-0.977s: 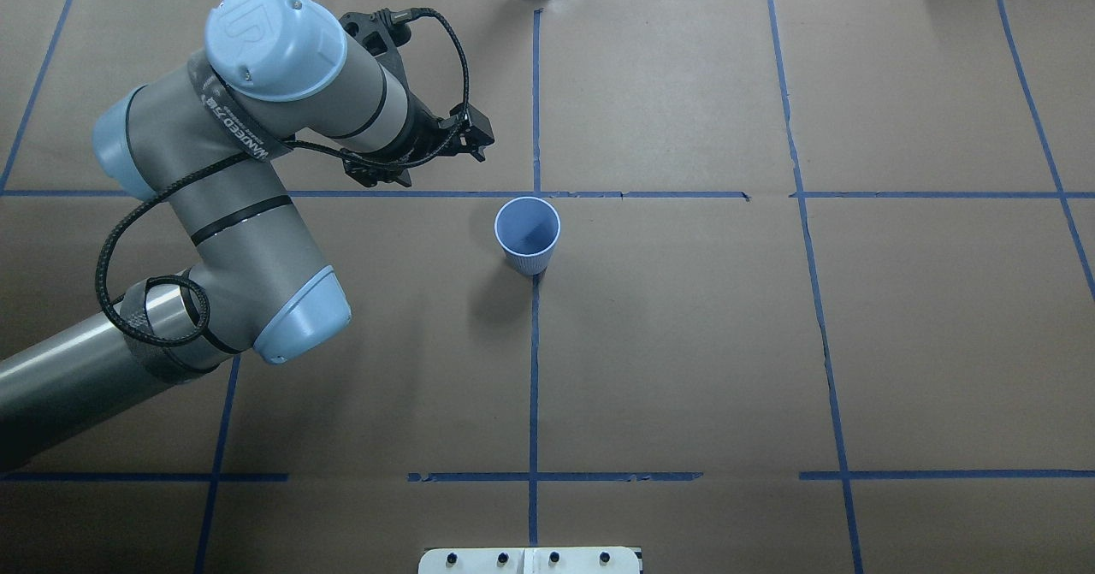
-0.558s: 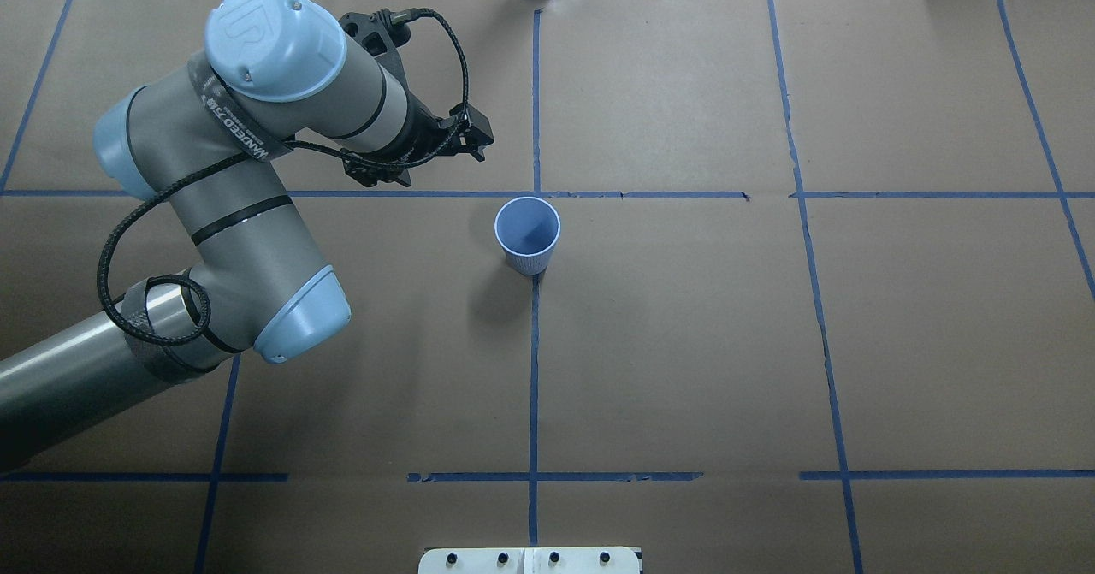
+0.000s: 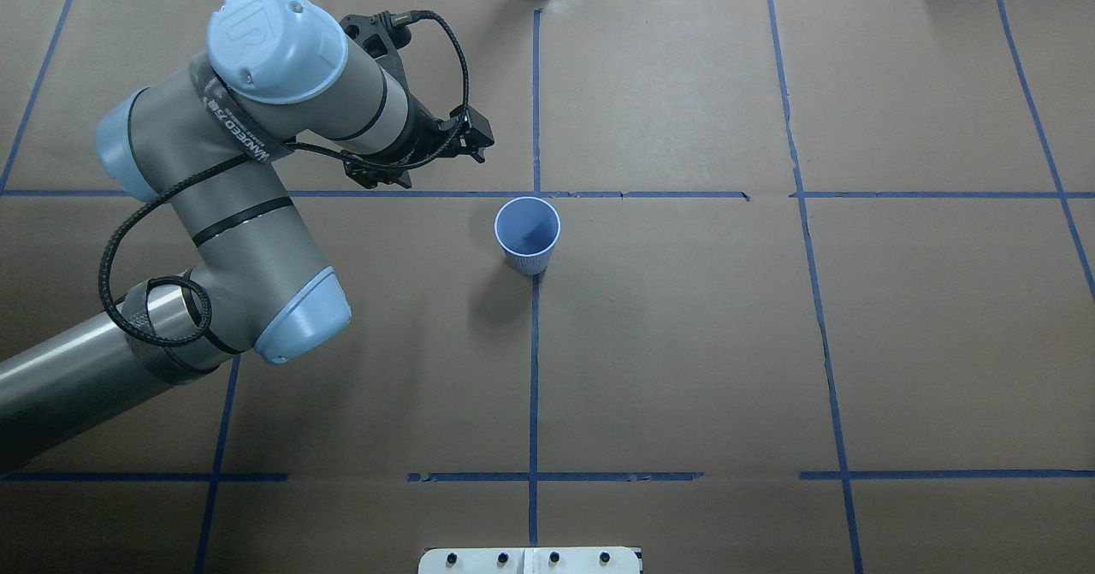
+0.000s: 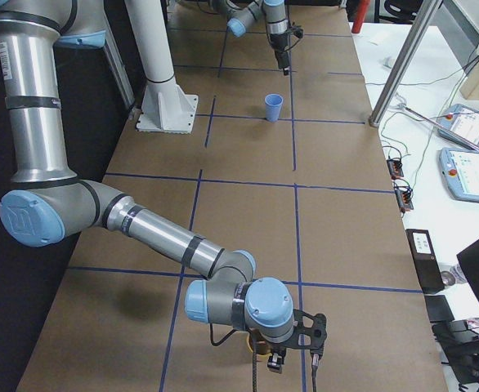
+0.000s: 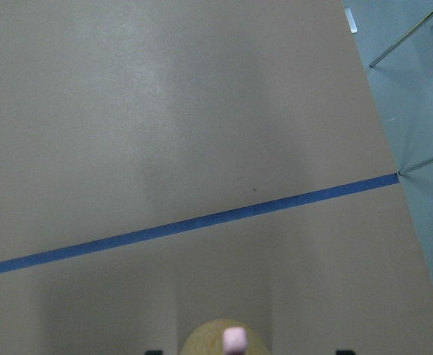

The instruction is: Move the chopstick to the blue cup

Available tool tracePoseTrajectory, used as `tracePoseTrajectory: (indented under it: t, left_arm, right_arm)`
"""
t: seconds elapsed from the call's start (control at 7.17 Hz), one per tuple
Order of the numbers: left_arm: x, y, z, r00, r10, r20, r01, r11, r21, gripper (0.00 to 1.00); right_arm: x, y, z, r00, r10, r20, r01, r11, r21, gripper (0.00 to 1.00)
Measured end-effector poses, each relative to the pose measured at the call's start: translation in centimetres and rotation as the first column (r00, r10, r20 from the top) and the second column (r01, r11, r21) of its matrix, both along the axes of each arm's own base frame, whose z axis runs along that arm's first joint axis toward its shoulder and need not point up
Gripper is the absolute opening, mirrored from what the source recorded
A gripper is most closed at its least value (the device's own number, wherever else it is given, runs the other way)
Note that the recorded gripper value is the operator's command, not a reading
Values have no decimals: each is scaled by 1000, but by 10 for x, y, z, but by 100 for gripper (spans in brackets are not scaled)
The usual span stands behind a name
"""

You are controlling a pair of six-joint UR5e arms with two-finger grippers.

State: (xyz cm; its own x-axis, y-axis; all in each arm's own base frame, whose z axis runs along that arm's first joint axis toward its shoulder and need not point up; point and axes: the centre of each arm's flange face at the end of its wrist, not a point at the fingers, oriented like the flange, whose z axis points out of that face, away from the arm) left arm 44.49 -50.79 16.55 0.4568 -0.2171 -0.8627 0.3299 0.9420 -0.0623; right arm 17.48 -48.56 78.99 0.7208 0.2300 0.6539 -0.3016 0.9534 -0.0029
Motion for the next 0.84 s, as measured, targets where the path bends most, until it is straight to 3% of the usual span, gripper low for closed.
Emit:
tracePoseTrajectory:
  t: [0.14, 0.56, 0.84]
  left_arm:
    - [0, 0, 1, 1000, -1, 1, 1, 1000, -1, 100]
    - [1, 1, 2, 1000, 0, 0, 0, 1000, -1, 100]
    - [1, 1, 1, 1000, 0, -1, 0, 1000, -1, 100]
  right_arm:
    - [-3, -2, 0, 1000, -4, 1, 4, 1000, -2, 61]
    - [-9, -6, 0, 1000, -15, 4, 15, 1000, -3, 2]
    - [-10, -6, -1, 1000, -22, 5, 22, 1000, 3, 0]
